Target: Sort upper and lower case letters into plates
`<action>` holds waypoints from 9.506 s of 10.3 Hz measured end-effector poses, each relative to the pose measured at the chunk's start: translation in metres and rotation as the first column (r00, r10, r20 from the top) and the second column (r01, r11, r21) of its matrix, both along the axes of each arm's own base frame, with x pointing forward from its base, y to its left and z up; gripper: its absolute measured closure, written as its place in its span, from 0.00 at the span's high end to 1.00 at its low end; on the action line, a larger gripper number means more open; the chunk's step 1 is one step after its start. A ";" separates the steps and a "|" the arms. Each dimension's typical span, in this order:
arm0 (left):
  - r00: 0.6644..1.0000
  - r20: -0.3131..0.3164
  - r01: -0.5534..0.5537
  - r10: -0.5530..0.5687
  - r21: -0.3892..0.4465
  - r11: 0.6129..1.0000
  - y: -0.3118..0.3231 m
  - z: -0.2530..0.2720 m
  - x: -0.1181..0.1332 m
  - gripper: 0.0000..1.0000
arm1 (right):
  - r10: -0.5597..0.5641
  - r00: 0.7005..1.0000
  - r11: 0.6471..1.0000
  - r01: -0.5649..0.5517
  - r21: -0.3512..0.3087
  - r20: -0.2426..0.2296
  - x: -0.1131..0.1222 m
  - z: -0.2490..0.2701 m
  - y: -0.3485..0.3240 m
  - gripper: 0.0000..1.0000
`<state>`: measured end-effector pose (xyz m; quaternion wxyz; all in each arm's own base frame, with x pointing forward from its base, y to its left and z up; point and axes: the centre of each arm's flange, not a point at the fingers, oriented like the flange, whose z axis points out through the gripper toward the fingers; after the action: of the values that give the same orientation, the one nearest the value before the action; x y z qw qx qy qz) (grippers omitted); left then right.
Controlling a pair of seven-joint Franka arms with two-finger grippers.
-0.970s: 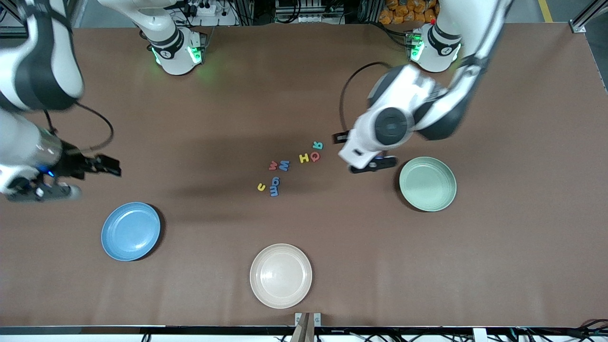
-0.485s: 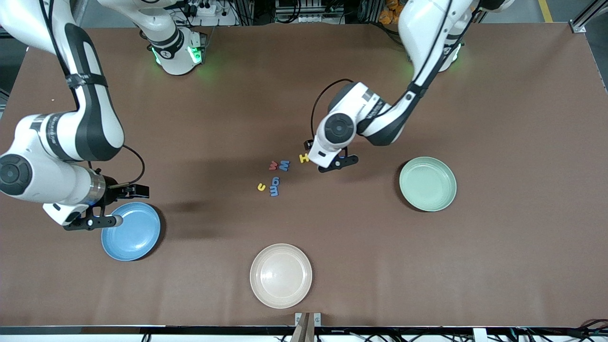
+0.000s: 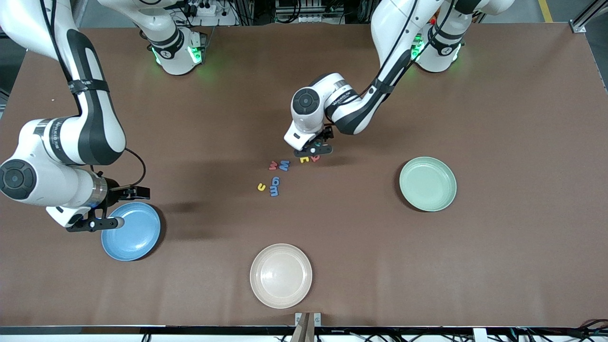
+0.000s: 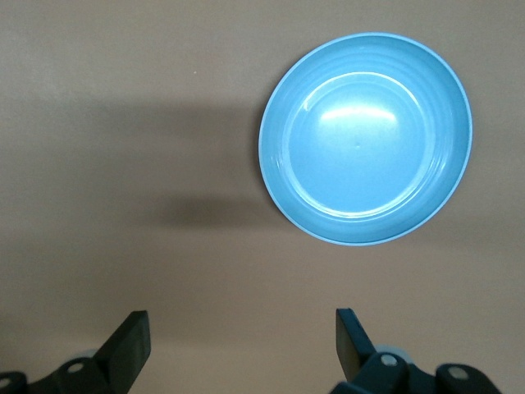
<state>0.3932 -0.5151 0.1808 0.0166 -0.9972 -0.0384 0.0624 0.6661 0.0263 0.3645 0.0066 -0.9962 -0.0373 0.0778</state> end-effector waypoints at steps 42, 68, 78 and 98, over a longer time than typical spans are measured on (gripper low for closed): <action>0.891 -0.169 0.431 -0.421 0.020 0.902 0.311 0.050 0.174 0.37 | 0.213 0.972 0.976 -0.216 0.021 0.096 -0.079 -0.155 0.354 1.00; 0.577 -0.142 -0.813 0.805 0.002 0.583 0.044 0.036 0.087 1.00 | 0.168 0.976 0.985 -0.173 0.028 0.142 -0.057 -0.164 0.362 0.27; 0.571 -0.126 -0.819 0.811 -0.035 0.572 0.050 -0.017 0.050 1.00 | -0.003 0.995 1.000 0.004 -0.006 0.097 0.048 -0.123 -0.025 0.27; 0.787 -0.074 -0.594 0.613 0.180 0.784 0.099 0.052 0.109 0.42 | -0.033 0.998 0.999 0.033 0.012 0.056 0.005 -0.114 0.208 1.00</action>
<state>0.5026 -0.4160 0.2325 0.0717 -0.9220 -0.3591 0.1256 0.6710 0.2343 0.2508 0.0122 -0.9985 -0.0215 0.0495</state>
